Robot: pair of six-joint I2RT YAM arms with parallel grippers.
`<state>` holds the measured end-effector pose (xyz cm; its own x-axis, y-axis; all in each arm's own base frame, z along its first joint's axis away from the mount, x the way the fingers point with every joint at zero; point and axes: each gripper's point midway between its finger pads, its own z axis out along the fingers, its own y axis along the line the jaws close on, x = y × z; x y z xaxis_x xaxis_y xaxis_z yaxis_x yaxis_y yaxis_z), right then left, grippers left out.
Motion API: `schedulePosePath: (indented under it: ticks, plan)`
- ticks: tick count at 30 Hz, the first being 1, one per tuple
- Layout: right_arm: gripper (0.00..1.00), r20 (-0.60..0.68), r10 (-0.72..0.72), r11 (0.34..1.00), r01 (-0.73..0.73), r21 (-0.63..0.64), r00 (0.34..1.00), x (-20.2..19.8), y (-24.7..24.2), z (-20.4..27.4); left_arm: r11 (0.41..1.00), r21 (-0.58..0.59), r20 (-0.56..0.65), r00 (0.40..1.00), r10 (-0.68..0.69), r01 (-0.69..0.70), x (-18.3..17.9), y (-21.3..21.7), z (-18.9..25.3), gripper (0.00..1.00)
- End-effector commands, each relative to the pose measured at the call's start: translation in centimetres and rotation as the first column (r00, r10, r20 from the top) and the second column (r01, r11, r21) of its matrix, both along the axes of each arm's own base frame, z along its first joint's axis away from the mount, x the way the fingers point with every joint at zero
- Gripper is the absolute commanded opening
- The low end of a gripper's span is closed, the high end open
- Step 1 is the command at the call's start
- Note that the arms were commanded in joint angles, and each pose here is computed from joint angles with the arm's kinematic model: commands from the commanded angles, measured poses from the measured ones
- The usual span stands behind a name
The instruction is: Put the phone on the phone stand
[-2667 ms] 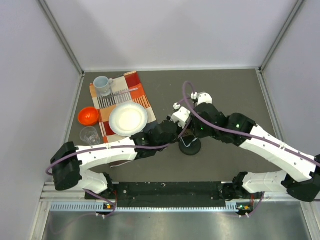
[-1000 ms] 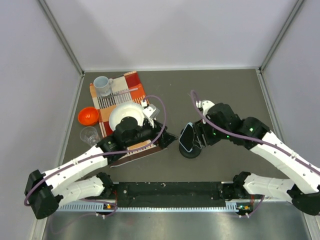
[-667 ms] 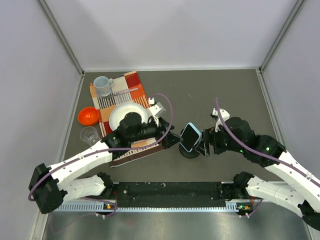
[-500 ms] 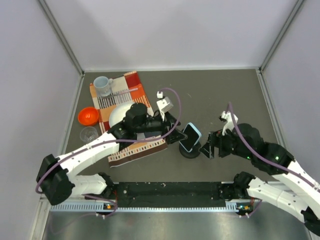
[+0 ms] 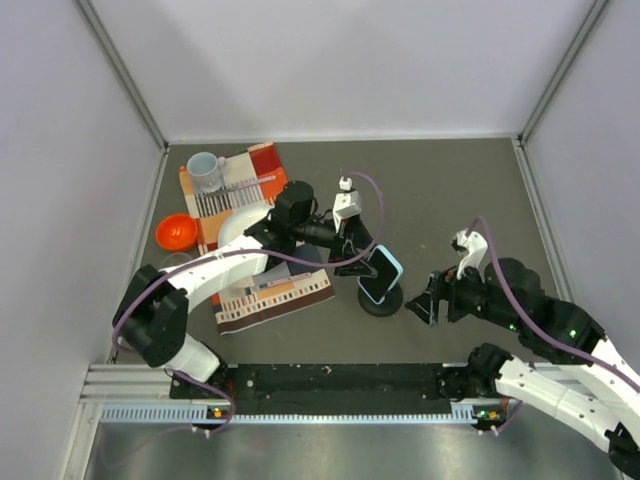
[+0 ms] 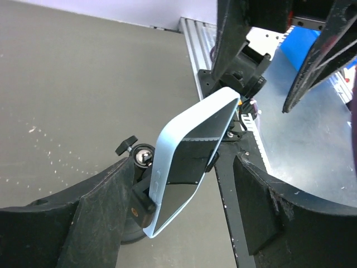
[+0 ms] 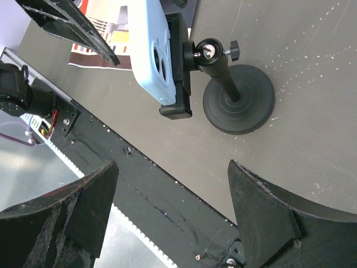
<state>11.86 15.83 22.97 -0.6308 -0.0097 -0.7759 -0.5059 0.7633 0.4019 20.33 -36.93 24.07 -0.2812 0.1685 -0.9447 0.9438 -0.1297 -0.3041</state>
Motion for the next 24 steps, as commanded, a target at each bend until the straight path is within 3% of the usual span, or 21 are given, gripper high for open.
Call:
schedulePosePath:
  ticks: [1,3,4,6,16,24]
  plan:
    - [0.79,0.028,0.023,1.000,-0.023,-0.002,0.999,0.0,0.1,0.2,0.973,-0.152,0.193,0.971,-0.141,0.172,-1.0,-0.4,4.0,0.74]
    - [0.79,0.029,0.022,1.000,-0.022,-0.008,0.999,0.2,0.1,0.2,0.965,-0.161,0.143,0.972,-0.185,0.207,-1.5,-0.5,3.7,0.70]
    - [0.79,0.026,0.022,1.000,-0.022,-0.011,0.999,0.2,0.1,0.1,0.949,-0.202,0.199,0.959,-0.202,0.242,-1.7,-0.6,4.6,0.70]
    - [0.79,0.024,0.023,1.000,-0.023,-0.020,0.999,0.3,0.2,0.0,0.946,-0.204,0.132,0.964,-0.230,0.253,-2.0,-0.6,4.1,0.65]
    - [0.79,0.019,0.034,0.999,-0.034,-0.008,0.999,0.0,0.3,0.0,0.924,-0.176,0.077,0.940,-0.332,0.340,-2.2,-1.3,3.0,0.60]
    - [0.79,0.017,0.034,0.999,-0.034,-0.018,0.999,0.1,0.2,-0.2,0.912,-0.161,0.036,0.925,-0.377,0.378,-2.1,-1.7,2.3,0.44]
